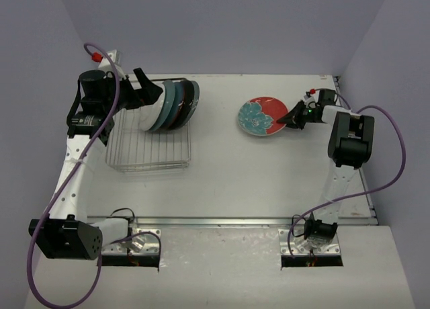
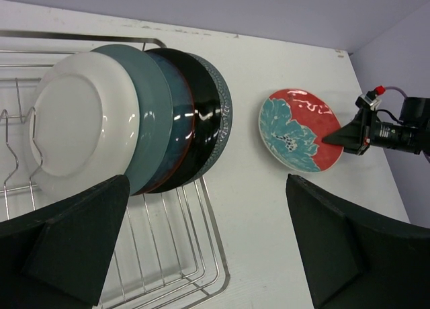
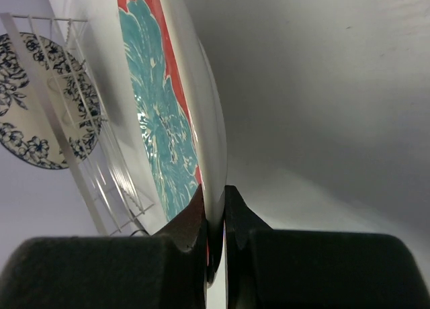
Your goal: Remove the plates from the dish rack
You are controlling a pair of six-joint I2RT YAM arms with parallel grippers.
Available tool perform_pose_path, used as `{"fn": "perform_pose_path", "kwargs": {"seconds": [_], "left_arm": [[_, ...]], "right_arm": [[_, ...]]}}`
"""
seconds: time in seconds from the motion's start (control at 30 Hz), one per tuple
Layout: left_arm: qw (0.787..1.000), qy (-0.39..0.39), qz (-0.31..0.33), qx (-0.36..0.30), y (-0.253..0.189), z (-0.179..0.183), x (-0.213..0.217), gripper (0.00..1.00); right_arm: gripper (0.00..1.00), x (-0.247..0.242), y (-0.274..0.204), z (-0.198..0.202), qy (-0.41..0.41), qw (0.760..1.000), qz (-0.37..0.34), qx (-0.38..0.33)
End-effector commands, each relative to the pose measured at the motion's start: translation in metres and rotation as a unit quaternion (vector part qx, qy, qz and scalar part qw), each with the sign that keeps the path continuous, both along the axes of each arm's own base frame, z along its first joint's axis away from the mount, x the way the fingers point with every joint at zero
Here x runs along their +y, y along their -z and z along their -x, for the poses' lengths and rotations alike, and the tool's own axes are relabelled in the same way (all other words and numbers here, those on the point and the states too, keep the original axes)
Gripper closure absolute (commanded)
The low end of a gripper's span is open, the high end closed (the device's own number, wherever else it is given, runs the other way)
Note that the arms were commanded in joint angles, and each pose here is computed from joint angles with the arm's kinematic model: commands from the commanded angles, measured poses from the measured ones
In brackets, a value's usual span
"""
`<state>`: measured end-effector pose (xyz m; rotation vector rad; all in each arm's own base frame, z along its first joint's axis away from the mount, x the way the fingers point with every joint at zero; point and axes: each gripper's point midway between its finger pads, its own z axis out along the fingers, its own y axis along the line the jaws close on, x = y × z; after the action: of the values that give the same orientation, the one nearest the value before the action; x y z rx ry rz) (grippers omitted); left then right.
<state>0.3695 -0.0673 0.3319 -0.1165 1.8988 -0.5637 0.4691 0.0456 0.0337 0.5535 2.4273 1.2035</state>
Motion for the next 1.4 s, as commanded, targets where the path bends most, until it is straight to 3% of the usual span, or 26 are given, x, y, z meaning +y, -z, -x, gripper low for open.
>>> {"fn": "perform_pose_path", "kwargs": {"seconds": [0.0,0.17,0.23,0.33,0.43,0.5,0.7,0.9,1.0,1.17,1.37], "left_arm": [[1.0,0.003,-0.007,-0.02,-0.008,-0.003,-0.001,0.0],[1.0,-0.002,-0.008,-0.016,-0.002,-0.004,0.0,0.0],[1.0,-0.005,-0.01,-0.017,0.0,-0.005,0.002,0.0],[1.0,-0.015,-0.014,-0.014,0.002,-0.006,0.005,0.0],[1.0,-0.02,-0.018,-0.011,0.004,-0.006,0.008,0.0],[0.999,-0.028,-0.022,-0.01,0.005,-0.007,0.01,0.0],[0.993,-0.098,-0.063,-0.004,0.012,-0.012,0.039,0.0],[0.959,-0.217,-0.181,0.011,0.024,-0.015,0.098,0.0],[0.94,-0.224,-0.254,0.025,0.034,-0.02,0.108,0.0],[0.896,-0.172,-0.401,0.078,0.087,-0.026,0.097,0.04],[0.863,-0.14,-0.471,0.116,0.144,-0.022,0.087,0.04]], "right_arm": [[1.0,0.006,-0.044,-0.026,-0.038,0.995,-0.032,-0.084],[1.0,0.001,-0.021,-0.028,-0.03,0.998,-0.02,-0.052],[0.95,-0.001,-0.015,-0.031,-0.027,0.999,-0.014,-0.039],[0.83,-0.007,-0.005,-0.032,-0.018,1.0,0.008,-0.018],[0.54,-0.015,0.005,-0.031,-0.009,0.999,0.036,0.007],[0.41,-0.017,0.005,-0.029,-0.011,0.999,0.047,0.017],[0.3,-0.032,-0.004,-0.024,0.003,0.993,0.111,0.028],[0.07,-0.064,-0.054,-0.017,0.044,0.97,0.237,-0.016],[0.01,-0.071,-0.076,-0.01,0.055,0.962,0.266,-0.039],[0.01,-0.063,-0.128,0.018,0.047,0.956,0.272,-0.097],[0.01,-0.043,-0.152,0.062,0.019,0.956,0.259,-0.138]]}}
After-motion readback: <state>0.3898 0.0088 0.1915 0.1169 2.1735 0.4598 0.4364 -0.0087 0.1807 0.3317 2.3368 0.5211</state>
